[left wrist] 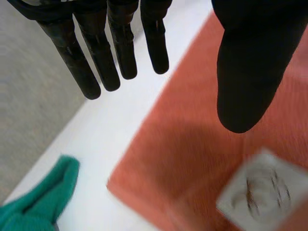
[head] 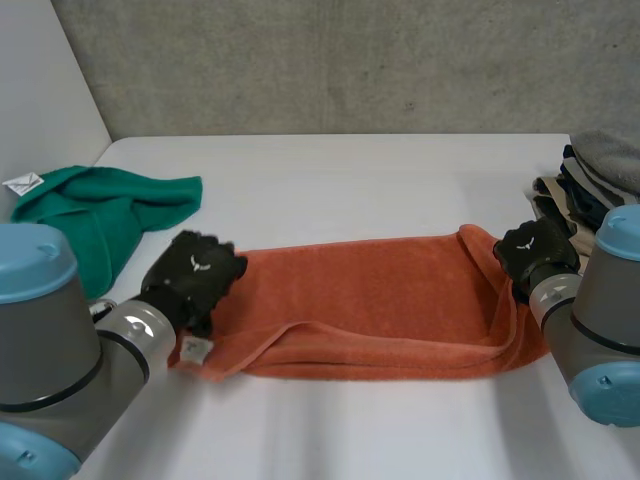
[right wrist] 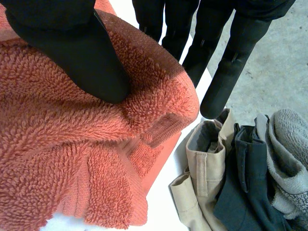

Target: Fold the laundry.

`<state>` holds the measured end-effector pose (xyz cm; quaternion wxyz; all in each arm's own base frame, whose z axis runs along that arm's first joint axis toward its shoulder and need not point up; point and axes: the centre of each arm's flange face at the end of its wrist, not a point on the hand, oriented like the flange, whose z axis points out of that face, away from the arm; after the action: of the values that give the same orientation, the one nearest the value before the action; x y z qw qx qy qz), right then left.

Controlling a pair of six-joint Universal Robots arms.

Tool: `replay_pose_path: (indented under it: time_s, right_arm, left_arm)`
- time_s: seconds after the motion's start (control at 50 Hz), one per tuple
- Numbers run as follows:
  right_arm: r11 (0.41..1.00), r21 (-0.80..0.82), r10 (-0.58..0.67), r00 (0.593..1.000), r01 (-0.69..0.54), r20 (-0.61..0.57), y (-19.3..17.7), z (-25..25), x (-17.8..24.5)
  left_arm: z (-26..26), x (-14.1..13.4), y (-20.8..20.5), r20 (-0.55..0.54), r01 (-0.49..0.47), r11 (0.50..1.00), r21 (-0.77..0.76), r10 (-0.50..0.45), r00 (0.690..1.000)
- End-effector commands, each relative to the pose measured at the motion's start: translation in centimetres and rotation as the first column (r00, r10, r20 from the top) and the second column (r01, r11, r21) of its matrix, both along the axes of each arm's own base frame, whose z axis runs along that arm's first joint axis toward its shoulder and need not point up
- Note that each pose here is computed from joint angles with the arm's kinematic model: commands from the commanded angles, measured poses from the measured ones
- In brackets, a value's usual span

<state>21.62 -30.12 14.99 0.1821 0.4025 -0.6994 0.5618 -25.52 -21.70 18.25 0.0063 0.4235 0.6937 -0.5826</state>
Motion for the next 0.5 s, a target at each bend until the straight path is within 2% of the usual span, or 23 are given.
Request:
replay_pose_path:
  time_s: [0.02, 0.1, 0.2, 0.36, 0.5]
  right_arm:
    - [1.000, 0.000, -0.006, 1.000, 0.006, -0.001, -0.1, 0.0, -0.1]
    - [1.000, 0.000, -0.009, 1.000, 0.009, -0.001, -0.1, 0.0, -0.2]
    - [1.000, 0.002, -0.011, 1.000, 0.011, -0.002, -0.2, -0.1, -0.3]
    - [1.000, 0.002, -0.005, 1.000, 0.005, -0.001, -0.1, -0.1, -0.1]
    - [1.000, 0.012, -0.005, 1.000, 0.005, -0.005, 0.2, -0.3, -0.1]
  left_arm:
    - [2.5, -1.8, 3.8, -0.176, 0.057, 0.997, 0.047, -0.048, 0.983]
    - [1.0, -1.8, 5.9, -0.145, 0.075, 0.988, 0.135, -0.055, 0.988]
    - [-1.1, -1.3, 6.7, -0.083, 0.034, 0.980, 0.194, -0.018, 0.996]
    - [-4.1, -1.5, 6.8, -0.041, 0.002, 0.976, 0.219, 0.008, 0.999]
    - [-5.9, -2.5, 5.4, -0.068, -0.019, 0.989, 0.150, 0.030, 0.997]
